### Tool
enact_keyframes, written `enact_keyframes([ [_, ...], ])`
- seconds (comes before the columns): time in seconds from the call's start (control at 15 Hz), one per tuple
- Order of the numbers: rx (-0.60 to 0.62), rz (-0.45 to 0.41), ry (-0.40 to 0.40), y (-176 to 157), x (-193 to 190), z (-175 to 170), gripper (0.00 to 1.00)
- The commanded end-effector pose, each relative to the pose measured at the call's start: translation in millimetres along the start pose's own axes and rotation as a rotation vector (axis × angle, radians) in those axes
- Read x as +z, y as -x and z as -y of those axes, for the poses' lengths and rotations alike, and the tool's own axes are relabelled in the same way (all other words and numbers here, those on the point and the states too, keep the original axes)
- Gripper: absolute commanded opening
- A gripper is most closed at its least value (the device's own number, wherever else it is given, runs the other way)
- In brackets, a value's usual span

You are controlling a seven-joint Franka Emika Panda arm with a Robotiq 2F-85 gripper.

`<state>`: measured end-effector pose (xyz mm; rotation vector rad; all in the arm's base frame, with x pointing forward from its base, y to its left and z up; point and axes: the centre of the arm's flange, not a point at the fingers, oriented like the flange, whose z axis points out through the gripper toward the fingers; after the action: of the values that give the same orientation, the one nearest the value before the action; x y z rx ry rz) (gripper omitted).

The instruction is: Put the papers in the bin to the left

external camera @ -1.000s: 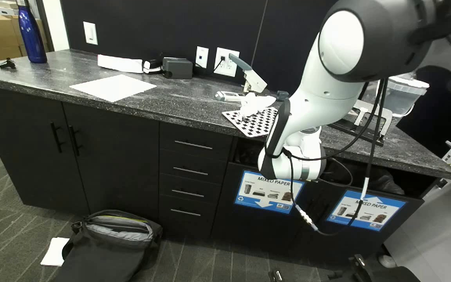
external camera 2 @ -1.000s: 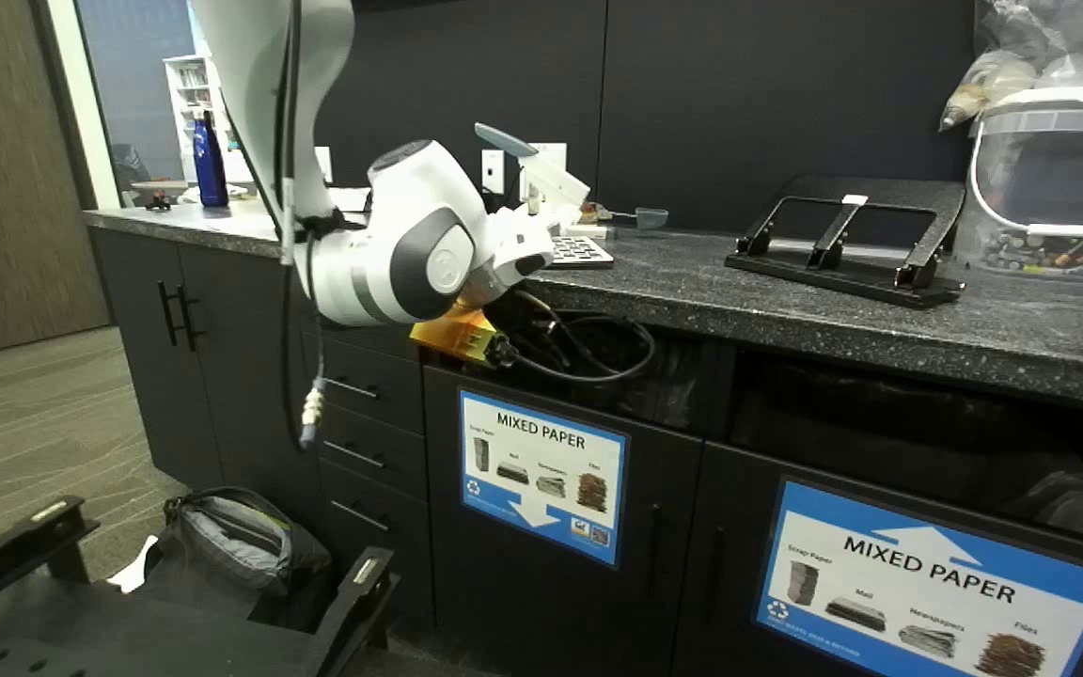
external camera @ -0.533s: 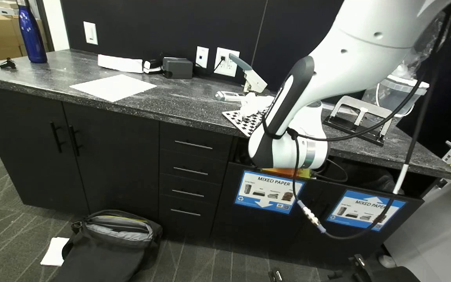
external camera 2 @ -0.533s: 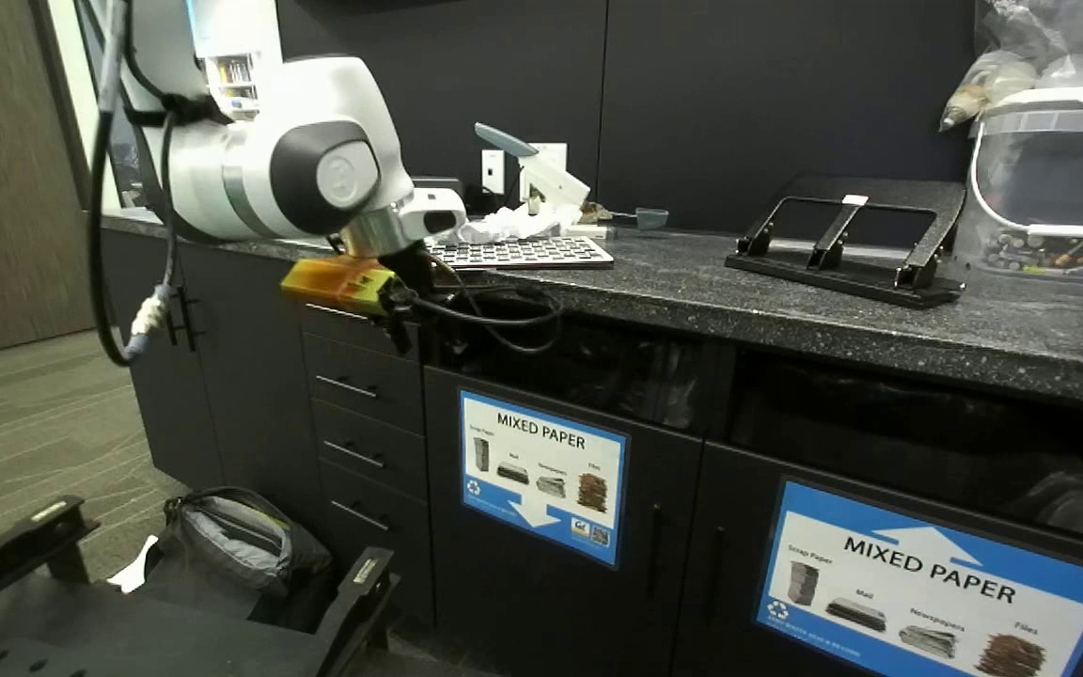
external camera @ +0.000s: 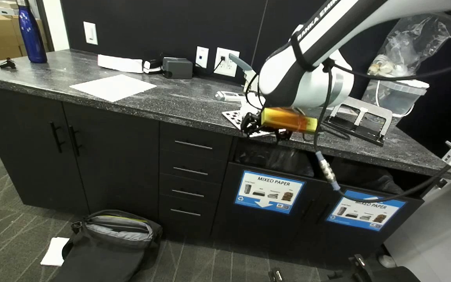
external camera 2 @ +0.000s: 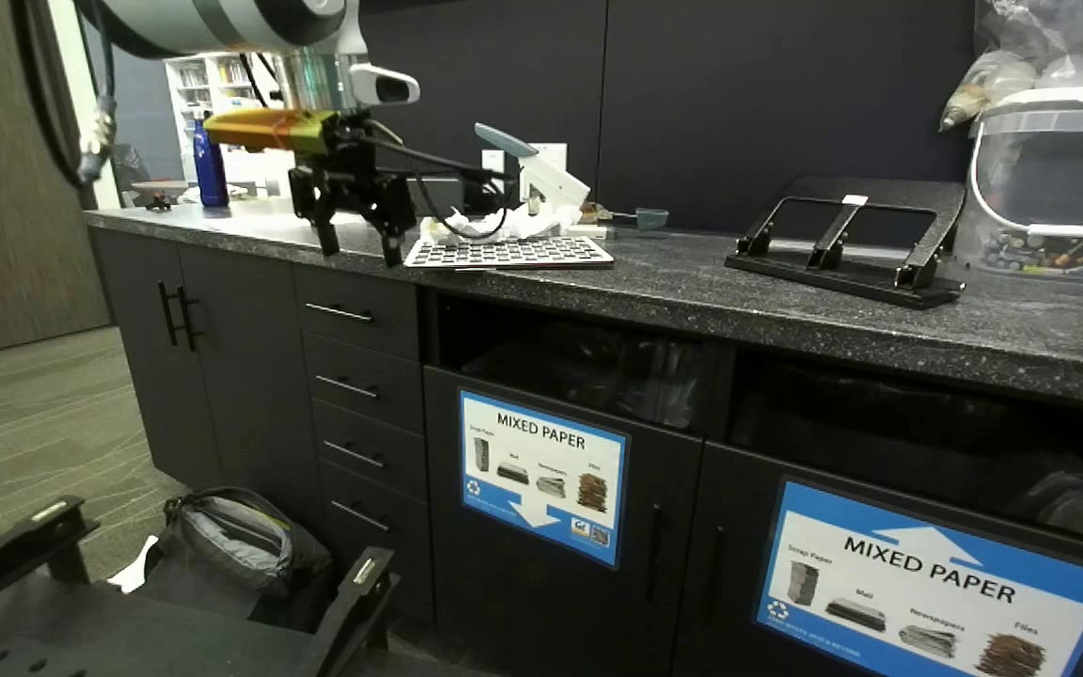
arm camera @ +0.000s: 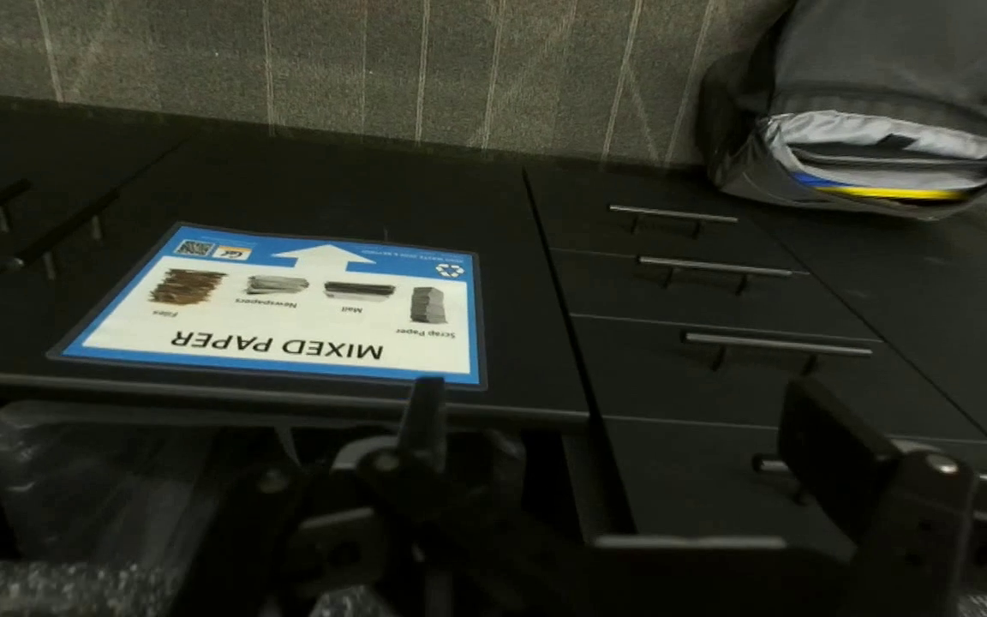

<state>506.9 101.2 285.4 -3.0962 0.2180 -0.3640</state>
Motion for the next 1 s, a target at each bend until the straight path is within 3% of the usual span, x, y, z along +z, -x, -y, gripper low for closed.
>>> enact_keyframes([
  [0.0,0.028,-0.014,-0.044,-48.4,-73.8,27.2,1.0],
  [0.2,0.132,-0.101,-0.09,-95.5,-94.2,33.2,1.0],
  [0.33,0.18,-0.147,-0.086,-118.2,-85.9,27.3,1.0],
  [0.93,0.268,-0.107,-0.03,-198.6,24.6,2.6,1.0],
])
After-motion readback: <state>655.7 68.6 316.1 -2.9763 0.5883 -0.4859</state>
